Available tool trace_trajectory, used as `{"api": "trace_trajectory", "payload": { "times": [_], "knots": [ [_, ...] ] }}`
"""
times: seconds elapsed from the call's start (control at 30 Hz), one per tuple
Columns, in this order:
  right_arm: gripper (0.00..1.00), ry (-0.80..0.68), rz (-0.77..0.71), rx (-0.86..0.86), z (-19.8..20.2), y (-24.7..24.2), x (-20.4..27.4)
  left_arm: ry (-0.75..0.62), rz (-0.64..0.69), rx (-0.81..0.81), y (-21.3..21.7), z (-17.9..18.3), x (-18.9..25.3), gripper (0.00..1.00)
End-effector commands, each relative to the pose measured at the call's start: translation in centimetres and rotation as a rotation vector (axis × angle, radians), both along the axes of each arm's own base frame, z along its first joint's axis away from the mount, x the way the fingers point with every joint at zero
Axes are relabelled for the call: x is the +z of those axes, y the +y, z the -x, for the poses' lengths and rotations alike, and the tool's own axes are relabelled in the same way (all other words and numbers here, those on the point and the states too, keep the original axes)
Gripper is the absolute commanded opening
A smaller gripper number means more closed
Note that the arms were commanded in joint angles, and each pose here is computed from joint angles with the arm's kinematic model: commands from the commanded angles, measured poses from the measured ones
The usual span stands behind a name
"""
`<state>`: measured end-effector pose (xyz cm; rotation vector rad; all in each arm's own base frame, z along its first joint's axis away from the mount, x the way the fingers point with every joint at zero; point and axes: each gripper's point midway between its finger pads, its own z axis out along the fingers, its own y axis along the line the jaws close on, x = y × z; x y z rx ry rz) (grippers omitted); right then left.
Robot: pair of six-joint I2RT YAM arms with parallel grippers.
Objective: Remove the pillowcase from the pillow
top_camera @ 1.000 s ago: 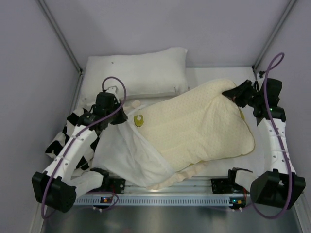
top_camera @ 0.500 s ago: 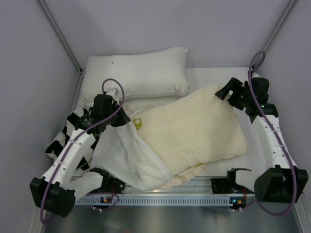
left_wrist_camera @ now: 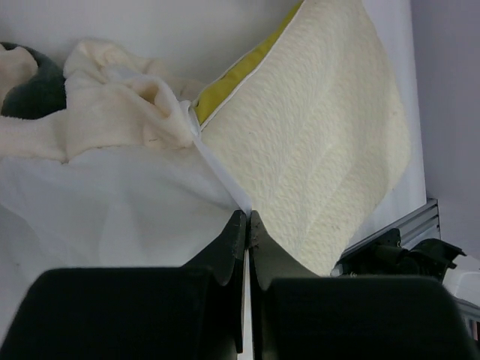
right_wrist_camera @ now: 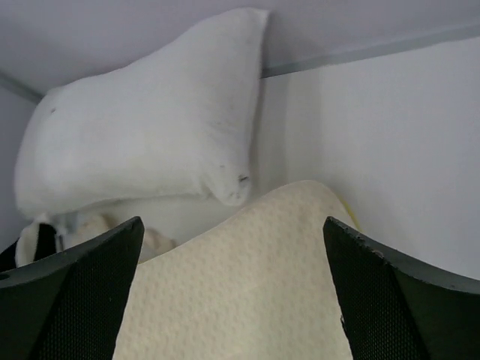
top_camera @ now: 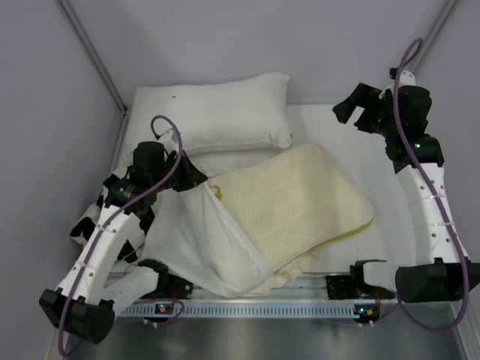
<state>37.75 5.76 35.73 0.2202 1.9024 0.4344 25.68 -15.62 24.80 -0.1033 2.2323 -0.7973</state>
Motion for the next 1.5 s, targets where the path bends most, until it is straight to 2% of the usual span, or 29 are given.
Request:
{"api": "trace_trajectory", "payload": {
  "times": [0.0,0.03,0.1,0.27,0.3,0.37,0.5,0.57,0.77,0.87,0.9,1.0,1.1,1.13,1.2,1.23,1.3,1.33,1.47],
  "knots": [
    [0.97,-0.105,-0.089,0.45,1.9,8.7,2.7,-0.159,0.122,-0.062,-1.3,0.7,6.7,0.0],
    [0.97,-0.089,-0.121,0.576,3.0,10.9,2.0,-0.181,0.135,-0.07,-1.3,1.1,7.5,0.0],
    [0.96,-0.089,-0.129,0.707,4.2,14.5,0.8,-0.216,0.157,-0.088,-1.5,1.5,9.0,0.0],
    [0.95,-0.042,-0.063,1.003,8.4,23.5,-2.7,-0.243,0.171,-0.093,-1.4,2.1,10.0,0.0],
    [0.94,0.026,-0.033,1.043,8.6,24.6,-5.1,-0.24,0.173,-0.09,-1.4,2.2,9.8,0.0],
    [0.92,0.053,0.006,1.125,10.6,27.4,-6.4,-0.22,0.174,-0.085,-1.4,2.2,9.2,0.0],
    [0.92,0.078,0.152,1.241,13.2,30.7,-10.9,-0.184,0.167,-0.077,-1.4,1.9,7.8,0.0],
    [0.93,0.103,0.178,1.293,14.5,31.7,-12.5,-0.167,0.157,-0.063,-1.3,1.7,7.0,0.0],
    [0.92,0.222,0.323,1.267,13.9,33.6,-19.7,-0.099,0.132,0.003,-0.7,0.9,4.3,0.0],
    [0.9,0.315,0.43,1.195,13.7,33.8,-24.6,-0.053,0.103,0.045,-0.2,0.5,1.9,0.0],
    [0.88,0.394,0.454,1.133,13.6,33.5,-27.7,-0.027,0.083,0.065,0.2,0.5,0.5,0.0],
    [0.82,0.43,0.486,1.031,13.0,33.2,-30.9,-0.02,0.052,0.108,1.0,0.3,-0.7,0.0],
    [0.67,0.456,0.459,0.961,12.5,33.3,-31.9,0.011,0.031,0.135,1.5,0.3,-2.3,0.0],
    [0.51,0.439,0.441,0.941,12.1,33.7,-31.8,0.019,0.03,0.138,1.5,0.3,-2.6,0.0],
    [0.35,0.441,0.397,0.924,12.3,34.0,-31.8,0.038,0.022,0.149,1.7,0.4,-3.4,0.0],
    [0.2,0.418,0.382,0.906,11.9,34.2,-31.5,0.038,0.026,0.151,1.6,0.5,-3.4,0.0],
    [0.06,0.413,0.375,0.882,12.0,33.9,-31.4,0.044,0.024,0.155,1.7,0.6,-3.7,0.0],
    [0.0,0.396,0.374,0.869,11.8,33.9,-31.0,0.032,0.023,0.153,1.8,0.6,-3.5,0.0],
    [0.0,0.352,0.385,0.811,11.6,32.5,-29.3,0.004,0.019,0.16,2.1,0.8,-2.8,0.0]
  ]
}}
